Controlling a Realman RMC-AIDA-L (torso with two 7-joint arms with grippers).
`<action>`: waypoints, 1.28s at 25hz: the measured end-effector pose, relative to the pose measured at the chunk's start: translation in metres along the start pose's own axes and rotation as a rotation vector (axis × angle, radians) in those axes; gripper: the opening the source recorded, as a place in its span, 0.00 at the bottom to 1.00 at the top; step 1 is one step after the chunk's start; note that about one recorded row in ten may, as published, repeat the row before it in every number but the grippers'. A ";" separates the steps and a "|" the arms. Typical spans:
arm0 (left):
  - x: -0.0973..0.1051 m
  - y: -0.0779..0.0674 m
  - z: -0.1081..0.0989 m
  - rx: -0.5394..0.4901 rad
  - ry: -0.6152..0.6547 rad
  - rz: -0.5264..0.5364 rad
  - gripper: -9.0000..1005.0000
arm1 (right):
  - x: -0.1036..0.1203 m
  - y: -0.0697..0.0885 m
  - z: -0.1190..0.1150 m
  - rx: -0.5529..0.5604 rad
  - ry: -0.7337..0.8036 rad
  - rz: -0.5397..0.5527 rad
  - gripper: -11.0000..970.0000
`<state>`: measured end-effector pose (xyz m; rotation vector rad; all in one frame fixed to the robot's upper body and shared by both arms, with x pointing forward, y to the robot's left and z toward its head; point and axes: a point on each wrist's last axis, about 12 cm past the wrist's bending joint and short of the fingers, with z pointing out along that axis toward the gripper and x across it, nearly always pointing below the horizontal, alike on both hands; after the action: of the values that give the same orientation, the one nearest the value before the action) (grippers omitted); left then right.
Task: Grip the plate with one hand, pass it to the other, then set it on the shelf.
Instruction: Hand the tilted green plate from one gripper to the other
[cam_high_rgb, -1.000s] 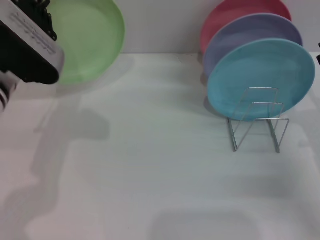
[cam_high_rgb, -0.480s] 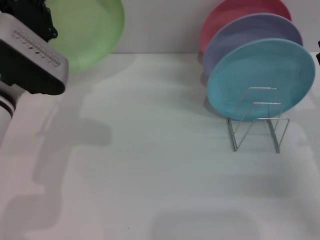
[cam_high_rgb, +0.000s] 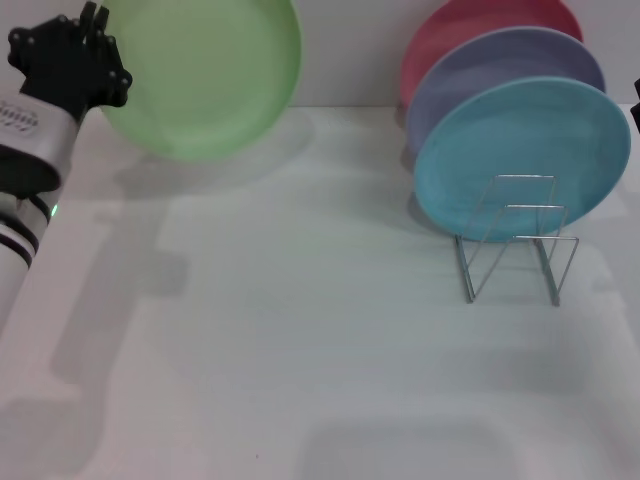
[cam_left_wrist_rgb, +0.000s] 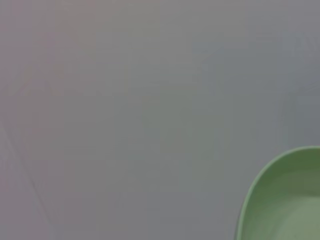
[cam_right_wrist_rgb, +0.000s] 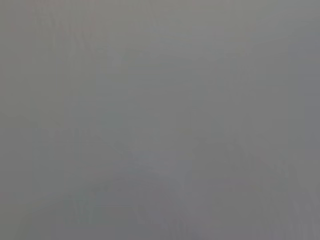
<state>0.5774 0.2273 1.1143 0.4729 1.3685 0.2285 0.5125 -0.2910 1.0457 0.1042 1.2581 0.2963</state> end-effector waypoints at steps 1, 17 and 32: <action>0.004 -0.001 -0.002 0.012 -0.003 -0.064 0.04 | 0.000 0.000 0.000 0.001 -0.001 0.001 0.71; 0.037 0.003 -0.025 0.086 -0.054 -0.456 0.04 | 0.000 0.002 -0.005 -0.010 -0.003 0.004 0.71; 0.054 0.001 -0.061 0.073 -0.124 -0.543 0.04 | 0.000 0.020 -0.041 -0.109 -0.018 0.046 0.71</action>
<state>0.5292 0.2622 1.0594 0.1585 1.3355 -0.2920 0.4706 -0.2756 1.0377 0.0426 1.2204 0.4026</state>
